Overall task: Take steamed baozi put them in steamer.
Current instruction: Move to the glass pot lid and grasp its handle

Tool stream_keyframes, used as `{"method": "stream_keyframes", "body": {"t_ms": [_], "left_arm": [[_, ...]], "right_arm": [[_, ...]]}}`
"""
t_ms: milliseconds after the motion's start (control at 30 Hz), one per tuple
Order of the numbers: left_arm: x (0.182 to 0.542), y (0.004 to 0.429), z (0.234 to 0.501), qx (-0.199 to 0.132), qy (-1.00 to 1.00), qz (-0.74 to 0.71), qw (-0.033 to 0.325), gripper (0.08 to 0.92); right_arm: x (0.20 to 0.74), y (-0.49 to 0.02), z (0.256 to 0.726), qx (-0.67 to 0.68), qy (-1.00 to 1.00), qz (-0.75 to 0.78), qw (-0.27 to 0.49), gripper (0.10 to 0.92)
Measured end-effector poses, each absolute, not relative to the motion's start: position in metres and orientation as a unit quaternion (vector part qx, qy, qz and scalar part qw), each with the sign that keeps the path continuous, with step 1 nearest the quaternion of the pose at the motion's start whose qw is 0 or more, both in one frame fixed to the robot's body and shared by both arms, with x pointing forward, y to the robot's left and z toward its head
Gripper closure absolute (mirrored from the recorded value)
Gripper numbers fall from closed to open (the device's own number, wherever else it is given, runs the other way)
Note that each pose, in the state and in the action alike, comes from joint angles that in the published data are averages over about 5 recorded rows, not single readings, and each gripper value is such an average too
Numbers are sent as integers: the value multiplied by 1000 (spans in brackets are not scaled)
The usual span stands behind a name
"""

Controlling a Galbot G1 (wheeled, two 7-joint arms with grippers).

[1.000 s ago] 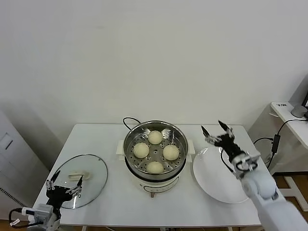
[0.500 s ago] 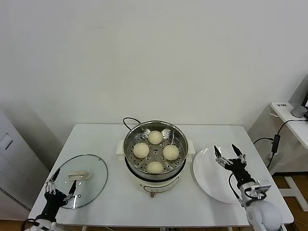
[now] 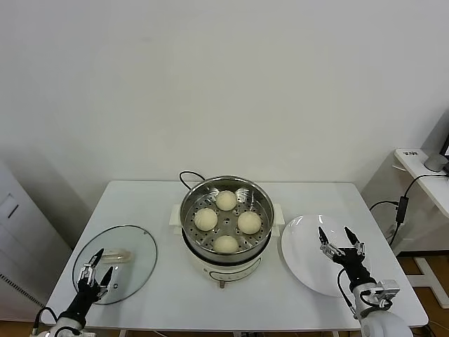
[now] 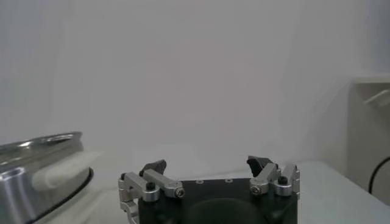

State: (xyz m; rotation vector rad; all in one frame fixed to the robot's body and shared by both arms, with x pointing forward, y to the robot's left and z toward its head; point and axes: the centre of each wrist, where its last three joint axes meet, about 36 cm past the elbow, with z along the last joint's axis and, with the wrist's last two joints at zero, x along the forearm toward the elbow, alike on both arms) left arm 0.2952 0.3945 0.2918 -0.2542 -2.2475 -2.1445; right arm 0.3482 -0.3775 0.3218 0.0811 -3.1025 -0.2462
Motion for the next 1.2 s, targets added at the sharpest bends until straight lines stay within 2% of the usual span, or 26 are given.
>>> {"method": "stream_keyframes", "body": {"t_ms": [433,1033,1133,1200], "left_arm": [[318,404,287,-62,-686,-724,14,177],[343,392,279,-50,-678,-733,15,177],[345,391,279,-50,-680,-732,13,212],[345,390,279,-50,-680,-731,12,267]], "right_arm": [[346,-376,314,30,-996,-77,18,200],[339,-383,310,21,-996,-79,21,200],[339,-384,310,19,-996,-79,20,200],[339,-384,310,19,-996,-80,20,200]]}}
